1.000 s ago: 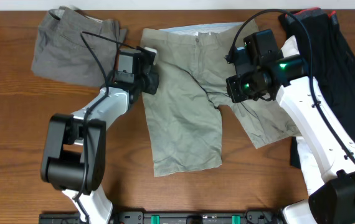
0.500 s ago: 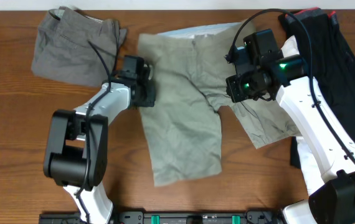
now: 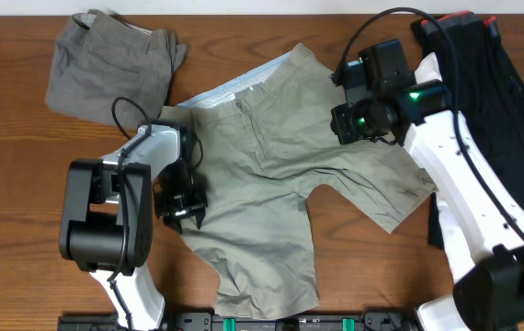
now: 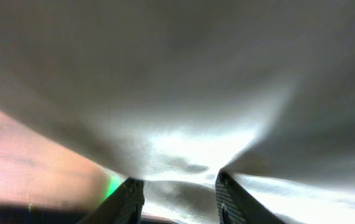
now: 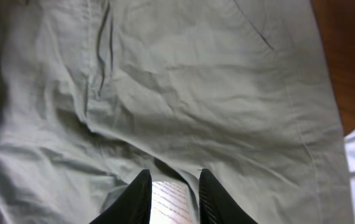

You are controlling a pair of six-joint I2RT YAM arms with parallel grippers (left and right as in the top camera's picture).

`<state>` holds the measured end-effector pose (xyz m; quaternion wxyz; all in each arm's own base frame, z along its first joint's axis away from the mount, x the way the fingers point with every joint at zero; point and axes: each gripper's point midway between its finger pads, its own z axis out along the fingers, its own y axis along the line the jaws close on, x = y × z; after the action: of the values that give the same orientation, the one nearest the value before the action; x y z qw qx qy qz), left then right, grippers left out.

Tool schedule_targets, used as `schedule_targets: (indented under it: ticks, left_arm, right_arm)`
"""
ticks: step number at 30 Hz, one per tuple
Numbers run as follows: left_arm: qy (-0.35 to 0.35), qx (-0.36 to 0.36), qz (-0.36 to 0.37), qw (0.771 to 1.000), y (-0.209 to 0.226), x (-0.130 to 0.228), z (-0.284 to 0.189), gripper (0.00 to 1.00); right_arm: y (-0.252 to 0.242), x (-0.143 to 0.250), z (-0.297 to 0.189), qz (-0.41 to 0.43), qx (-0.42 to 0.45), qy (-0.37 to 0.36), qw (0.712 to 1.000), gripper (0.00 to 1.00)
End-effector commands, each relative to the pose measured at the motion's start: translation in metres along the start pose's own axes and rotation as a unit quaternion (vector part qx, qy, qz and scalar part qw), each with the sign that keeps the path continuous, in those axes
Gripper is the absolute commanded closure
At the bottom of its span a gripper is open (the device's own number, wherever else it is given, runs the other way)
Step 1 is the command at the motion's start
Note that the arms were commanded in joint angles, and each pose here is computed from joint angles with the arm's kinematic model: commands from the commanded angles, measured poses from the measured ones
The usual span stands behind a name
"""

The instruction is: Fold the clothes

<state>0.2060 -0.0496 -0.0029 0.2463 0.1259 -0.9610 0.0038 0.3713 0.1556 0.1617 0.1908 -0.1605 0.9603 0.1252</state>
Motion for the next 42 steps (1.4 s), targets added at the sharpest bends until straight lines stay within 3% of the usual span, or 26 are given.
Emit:
schedule_targets:
  ticks: [1,6,10,12,16,21,26,36,42]
  left_arm:
    - [-0.002,0.004,0.004,1.0,0.001,0.006,-0.006,0.64]
    - [-0.098,0.026,0.014,0.995,0.0,0.007,-0.053,0.65]
    - [-0.22,0.031,0.019,0.975,0.008,0.01,-0.106,0.59]
    - [-0.293,0.032,0.017,0.955,0.014,0.011,-0.134,0.55]
    - [-0.413,0.053,0.014,0.909,0.018,0.012,-0.183,0.5]
    - [-0.517,0.079,0.045,0.851,0.012,0.016,-0.233,0.49]
    - [-0.543,0.086,0.051,0.834,0.01,0.014,-0.247,0.49]
    - [-0.521,0.069,0.062,0.849,0.007,0.001,-0.235,0.49]
    - [-0.5,0.062,0.062,0.862,0.005,-0.006,-0.223,0.49]
  right_arm:
    - [-0.008,0.007,0.026,0.015,0.005,0.034,0.999,0.77]
    - [-0.018,0.025,0.058,0.04,0.009,0.085,0.996,0.82]
    - [-0.027,0.032,0.069,0.054,0.013,0.105,0.993,0.83]
    - [-0.035,0.034,0.074,0.059,0.021,0.109,0.992,0.84]
    - [-0.051,0.034,0.091,0.065,0.041,0.111,0.991,0.98]
    - [-0.064,0.037,0.127,0.08,0.044,0.118,0.989,0.99]
    - [-0.069,0.028,0.147,0.083,0.045,0.098,0.991,0.99]
    - [-0.102,-0.002,0.19,0.089,0.106,0.019,0.99,0.99]
    - [-0.111,0.019,0.239,0.096,0.105,0.037,0.989,0.99]
